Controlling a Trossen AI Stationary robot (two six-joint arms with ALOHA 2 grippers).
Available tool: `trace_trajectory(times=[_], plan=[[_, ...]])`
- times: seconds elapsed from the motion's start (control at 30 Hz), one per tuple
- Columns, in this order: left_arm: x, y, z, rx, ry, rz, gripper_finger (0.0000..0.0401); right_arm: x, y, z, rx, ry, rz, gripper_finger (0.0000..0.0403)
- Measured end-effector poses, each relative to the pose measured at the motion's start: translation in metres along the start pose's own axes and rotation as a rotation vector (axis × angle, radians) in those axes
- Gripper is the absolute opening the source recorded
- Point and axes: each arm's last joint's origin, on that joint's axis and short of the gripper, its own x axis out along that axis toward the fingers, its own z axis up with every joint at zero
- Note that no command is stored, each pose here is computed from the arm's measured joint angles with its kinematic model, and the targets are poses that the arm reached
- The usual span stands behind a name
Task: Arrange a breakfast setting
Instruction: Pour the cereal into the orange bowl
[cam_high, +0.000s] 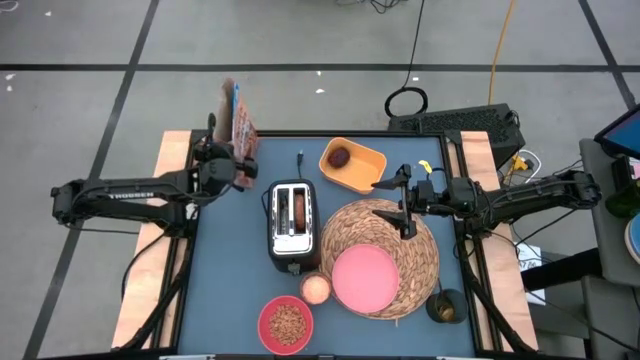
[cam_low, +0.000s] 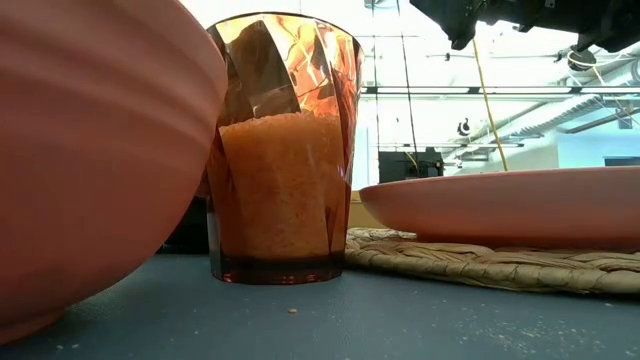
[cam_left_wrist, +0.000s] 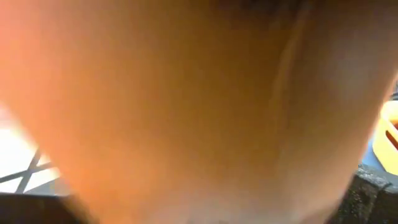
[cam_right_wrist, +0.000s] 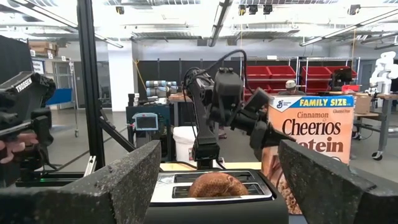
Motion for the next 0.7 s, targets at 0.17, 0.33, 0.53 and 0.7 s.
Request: trace_trajectory(times=[0.17, 0.33, 0.53, 0.7], plan=[[-0.002, 0.0, 0.011, 0.0, -0.017, -0.005, 0.0392, 0.0, 0.0, 0.0, 0.0, 0.0, 0.0, 0.032], [-0.004, 0.0, 0.02, 0.008, -0.032, -0.009, 0.0392, 0.0, 0.0, 0.0, 0.0, 0.0, 0.0, 0.032], [-0.007, 0.001, 0.03, 0.016, -0.051, -0.014, 0.0392, 0.0, 0.0, 0.0, 0.0, 0.0, 0.0, 0.032], [-0.014, 0.01, 0.037, -0.022, -0.08, -0.022, 0.0392, 0.0, 0.0, 0.0, 0.0, 0.0, 0.0, 0.032]])
